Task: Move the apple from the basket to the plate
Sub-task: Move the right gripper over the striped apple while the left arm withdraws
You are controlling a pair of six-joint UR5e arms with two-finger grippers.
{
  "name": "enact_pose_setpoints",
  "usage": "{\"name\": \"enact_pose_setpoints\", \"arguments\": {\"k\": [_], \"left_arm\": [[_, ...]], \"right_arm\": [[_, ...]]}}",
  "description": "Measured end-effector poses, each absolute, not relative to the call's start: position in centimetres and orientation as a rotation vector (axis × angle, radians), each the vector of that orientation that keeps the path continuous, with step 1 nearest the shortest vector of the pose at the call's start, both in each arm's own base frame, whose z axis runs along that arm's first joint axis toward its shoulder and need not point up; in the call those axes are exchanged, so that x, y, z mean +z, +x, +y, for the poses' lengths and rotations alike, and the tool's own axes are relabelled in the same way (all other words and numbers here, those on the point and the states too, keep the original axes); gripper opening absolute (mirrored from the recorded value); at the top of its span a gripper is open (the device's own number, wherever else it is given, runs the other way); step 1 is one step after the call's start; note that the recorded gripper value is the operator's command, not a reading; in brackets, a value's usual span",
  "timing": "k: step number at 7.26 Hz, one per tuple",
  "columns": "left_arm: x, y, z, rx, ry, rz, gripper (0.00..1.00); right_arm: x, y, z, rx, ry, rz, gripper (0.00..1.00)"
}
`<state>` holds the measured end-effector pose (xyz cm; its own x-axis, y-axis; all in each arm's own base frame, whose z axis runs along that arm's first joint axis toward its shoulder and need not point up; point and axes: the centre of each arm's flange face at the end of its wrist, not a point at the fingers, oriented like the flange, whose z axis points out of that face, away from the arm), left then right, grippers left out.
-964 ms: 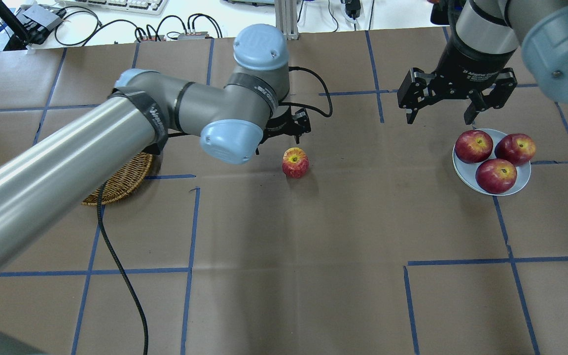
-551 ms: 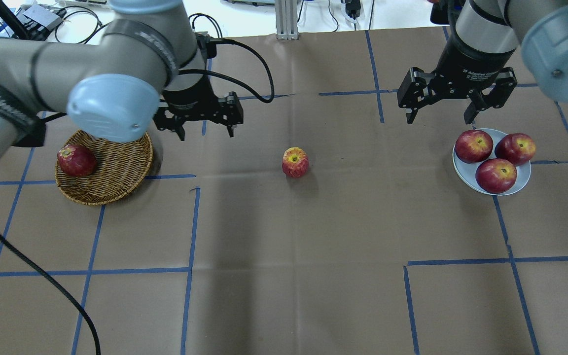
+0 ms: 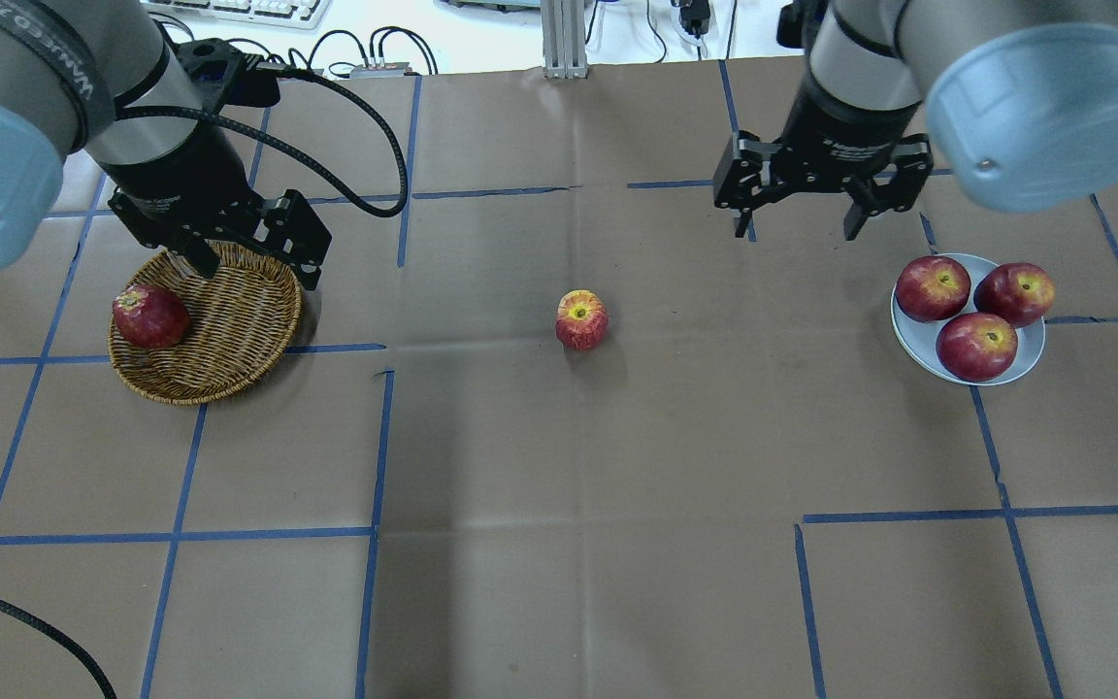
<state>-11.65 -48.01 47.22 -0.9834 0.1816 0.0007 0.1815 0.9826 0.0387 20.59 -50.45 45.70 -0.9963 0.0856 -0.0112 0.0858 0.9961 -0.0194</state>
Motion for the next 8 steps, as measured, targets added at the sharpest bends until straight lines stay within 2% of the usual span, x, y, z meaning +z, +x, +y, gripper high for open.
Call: {"name": "enact_pose_setpoints", "arguments": {"k": [3, 8], "left_arm": [[48.6, -11.6, -47.1, 0.021, 0.224, 3.133, 0.99], [48.7, -12.3, -46.5, 0.019, 0.111, 3.141, 0.99]], "right_arm": [[41.6, 33.1, -53.5, -0.052, 0.182, 3.124, 1.00], [29.5, 36.6, -56.4, -0.052, 0.175, 3.124, 1.00]]}}
